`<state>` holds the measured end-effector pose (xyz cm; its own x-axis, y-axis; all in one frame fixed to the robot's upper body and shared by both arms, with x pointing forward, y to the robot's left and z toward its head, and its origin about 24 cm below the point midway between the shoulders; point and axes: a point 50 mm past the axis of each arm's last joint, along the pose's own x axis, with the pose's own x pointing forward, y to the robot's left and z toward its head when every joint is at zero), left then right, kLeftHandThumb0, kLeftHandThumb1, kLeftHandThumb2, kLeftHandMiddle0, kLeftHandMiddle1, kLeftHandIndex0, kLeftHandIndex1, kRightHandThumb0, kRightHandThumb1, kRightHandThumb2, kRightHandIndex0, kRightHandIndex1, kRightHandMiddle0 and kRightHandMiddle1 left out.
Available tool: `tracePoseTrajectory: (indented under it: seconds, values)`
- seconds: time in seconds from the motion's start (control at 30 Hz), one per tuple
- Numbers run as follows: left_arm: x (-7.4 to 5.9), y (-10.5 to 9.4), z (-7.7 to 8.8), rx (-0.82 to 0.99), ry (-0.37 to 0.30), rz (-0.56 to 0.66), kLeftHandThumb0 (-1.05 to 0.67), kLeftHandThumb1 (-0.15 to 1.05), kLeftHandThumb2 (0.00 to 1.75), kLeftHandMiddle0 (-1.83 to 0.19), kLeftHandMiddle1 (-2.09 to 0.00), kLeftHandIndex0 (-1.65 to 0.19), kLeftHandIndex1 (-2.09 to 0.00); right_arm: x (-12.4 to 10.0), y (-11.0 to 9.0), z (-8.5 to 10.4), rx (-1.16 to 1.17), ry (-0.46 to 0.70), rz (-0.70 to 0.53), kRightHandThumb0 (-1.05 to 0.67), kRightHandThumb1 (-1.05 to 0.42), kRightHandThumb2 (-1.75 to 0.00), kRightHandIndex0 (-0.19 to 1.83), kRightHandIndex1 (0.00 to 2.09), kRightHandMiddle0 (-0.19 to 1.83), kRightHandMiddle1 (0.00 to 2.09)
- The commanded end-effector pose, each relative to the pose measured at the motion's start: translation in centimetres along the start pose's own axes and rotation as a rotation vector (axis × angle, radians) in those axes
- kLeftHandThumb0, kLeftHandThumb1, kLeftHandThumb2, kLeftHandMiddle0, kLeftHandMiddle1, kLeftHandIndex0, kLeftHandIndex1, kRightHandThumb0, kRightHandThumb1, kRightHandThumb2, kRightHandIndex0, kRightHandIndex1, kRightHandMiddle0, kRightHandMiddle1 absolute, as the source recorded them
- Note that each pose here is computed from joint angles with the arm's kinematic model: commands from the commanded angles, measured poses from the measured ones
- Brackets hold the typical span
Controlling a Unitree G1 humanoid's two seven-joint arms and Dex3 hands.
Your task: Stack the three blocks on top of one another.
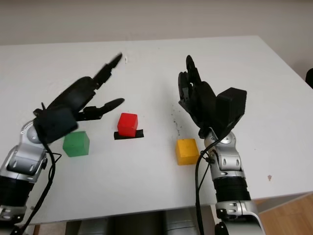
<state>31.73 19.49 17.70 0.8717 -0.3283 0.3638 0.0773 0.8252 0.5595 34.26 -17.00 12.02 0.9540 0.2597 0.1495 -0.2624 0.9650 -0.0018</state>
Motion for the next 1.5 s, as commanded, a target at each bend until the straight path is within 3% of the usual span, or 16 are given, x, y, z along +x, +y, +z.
tracePoseTrajectory:
  seconds: [0.0, 0.23, 0.37, 0.47, 0.6, 0.73, 0.87, 1.1, 1.47]
  values:
    - [-0.4, 1.6, 0.3, -0.045, -0.015, 0.111, -0.8, 1.05, 0.59, 0.19, 0.0, 0.19, 0.0, -0.2, -0.6, 1.2, -0.039, -0.033, 0.008, -0.67, -1.05, -0.67, -0.19, 0.0, -0.19, 0.0]
    - [-2.3, 4.2, -1.5, -0.289, 0.052, 0.284, -0.78, 1.05, 0.55, 0.19, 0.0, 0.19, 0.0, -0.8, -2.0, 2.7, -0.1, -0.03, -0.002, -0.69, -1.05, -0.53, -0.19, 0.0, -0.19, 0.0]
    - [-4.0, 4.2, -3.2, -0.359, 0.114, 0.316, -0.79, 1.05, 0.54, 0.19, 0.0, 0.19, 0.0, -1.6, -3.2, 3.9, -0.185, 0.015, 0.05, -0.63, -1.04, -0.17, -0.12, 0.04, -0.09, 0.06]
    - [-4.9, 4.0, -4.0, -0.375, 0.146, 0.327, -0.77, 1.05, 0.57, 0.19, 0.0, 0.19, 0.0, -2.3, -3.9, 4.8, -0.306, 0.045, 0.077, -0.58, -0.96, -0.06, 0.0, 0.1, 0.03, 0.1]
    - [-5.7, 3.6, -4.5, -0.369, 0.178, 0.334, -0.75, 1.05, 0.61, 0.19, 0.0, 0.19, 0.0, -3.1, -4.2, 5.8, -0.431, 0.033, 0.108, -0.52, -0.88, -0.03, 0.14, 0.14, 0.19, 0.12]
    - [-6.1, 2.3, -5.0, -0.366, 0.204, 0.3, -0.72, 1.05, 0.57, 0.19, -0.01, 0.19, 0.0, -4.5, -3.9, 7.4, -0.794, 0.03, 0.155, -0.51, -0.82, -0.05, 0.33, 0.16, 0.36, 0.12]
    - [-6.3, 1.3, -5.4, -0.383, 0.221, 0.292, -0.74, 1.05, 0.55, 0.19, -0.01, 0.19, 0.0, -6.0, -3.2, 8.5, -1.059, 0.064, 0.218, -0.56, -0.84, -0.06, 0.31, 0.1, 0.37, 0.08]
    - [-6.4, 0.6, -5.3, -0.366, 0.231, 0.263, -0.74, 1.05, 0.6, 0.19, 0.0, 0.19, 0.0, -8.3, -2.5, 9.2, -1.239, 0.041, 0.327, -0.59, -0.82, -0.05, 0.3, 0.07, 0.35, 0.06]
    - [-6.6, 0.3, -5.3, -0.355, 0.255, 0.255, -0.76, 1.05, 0.6, 0.19, 0.0, 0.19, 0.0, -10.4, -1.0, 8.6, -1.407, 0.058, 0.461, -0.72, -0.85, -0.06, 0.2, 0.03, 0.32, 0.05]
